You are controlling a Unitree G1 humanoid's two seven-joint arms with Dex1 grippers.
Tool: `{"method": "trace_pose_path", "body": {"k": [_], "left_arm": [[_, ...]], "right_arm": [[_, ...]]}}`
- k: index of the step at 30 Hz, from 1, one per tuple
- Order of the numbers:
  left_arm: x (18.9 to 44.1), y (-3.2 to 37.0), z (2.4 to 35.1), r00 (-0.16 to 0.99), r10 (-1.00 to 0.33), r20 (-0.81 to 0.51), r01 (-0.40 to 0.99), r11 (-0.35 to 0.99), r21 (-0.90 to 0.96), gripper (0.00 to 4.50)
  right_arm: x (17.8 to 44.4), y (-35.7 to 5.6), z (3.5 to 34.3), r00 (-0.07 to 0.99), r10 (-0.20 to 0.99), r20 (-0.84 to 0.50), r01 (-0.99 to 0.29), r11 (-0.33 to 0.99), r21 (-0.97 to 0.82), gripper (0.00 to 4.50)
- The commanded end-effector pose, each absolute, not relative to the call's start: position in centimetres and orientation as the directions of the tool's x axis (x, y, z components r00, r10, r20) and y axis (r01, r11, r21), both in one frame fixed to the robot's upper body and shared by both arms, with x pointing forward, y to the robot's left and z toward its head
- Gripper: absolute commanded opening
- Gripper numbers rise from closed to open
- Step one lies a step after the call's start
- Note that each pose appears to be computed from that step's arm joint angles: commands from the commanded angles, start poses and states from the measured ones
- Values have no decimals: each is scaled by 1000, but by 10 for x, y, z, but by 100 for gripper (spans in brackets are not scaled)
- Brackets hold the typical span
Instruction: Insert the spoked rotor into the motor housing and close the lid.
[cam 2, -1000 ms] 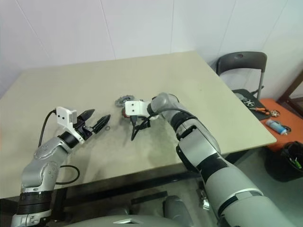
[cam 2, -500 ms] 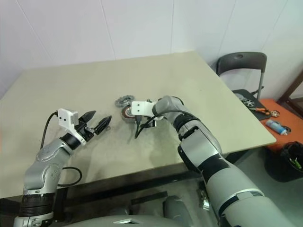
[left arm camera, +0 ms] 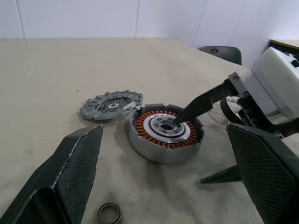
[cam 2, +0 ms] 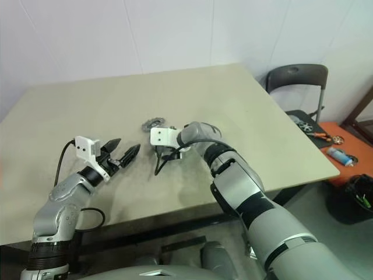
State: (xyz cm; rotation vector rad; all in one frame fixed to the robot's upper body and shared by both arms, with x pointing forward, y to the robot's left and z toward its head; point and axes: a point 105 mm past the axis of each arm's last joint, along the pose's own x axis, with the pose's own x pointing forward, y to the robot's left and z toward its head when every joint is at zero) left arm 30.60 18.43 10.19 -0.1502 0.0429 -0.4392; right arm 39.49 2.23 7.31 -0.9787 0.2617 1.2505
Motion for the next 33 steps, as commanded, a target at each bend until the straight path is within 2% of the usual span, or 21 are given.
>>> {"method": "trace_pose_path", "body": {"k": [1,9,12,15,23,26,29,33], "left_arm": [[305,182,117,900,-434,39,435,892,-123,450],[306,181,118,900,-434,39,435,892,-123,450],[307,181,119,900,-434,40,436,892,-123,450],[309,179,119,899,-437,41,438,890,-123,450],[309,176,119,897,-441,42,442,888,-124,450],[309,176,119,898,-437,42,439,890,-124,450],[310,175,120,899,-435,43,437,891,-125,450],[312,175,119,900,-434,43,436,891,-129,450]], "right_arm": [[402,24,85,392,681,-618,-853,17,-522,287],[405,12,80,408,660,-630,-852,28,-523,287],[402,10,78,378,668,-641,-871,21,-492,228],[405,5,74,408,645,-646,-859,32,-511,137],[401,7,71,380,656,-652,-870,14,-492,137],[397,10,72,345,676,-651,-884,0,-468,87],[398,13,76,355,676,-645,-874,-4,-486,3],[394,23,86,313,715,-626,-882,-26,-470,3]]}}
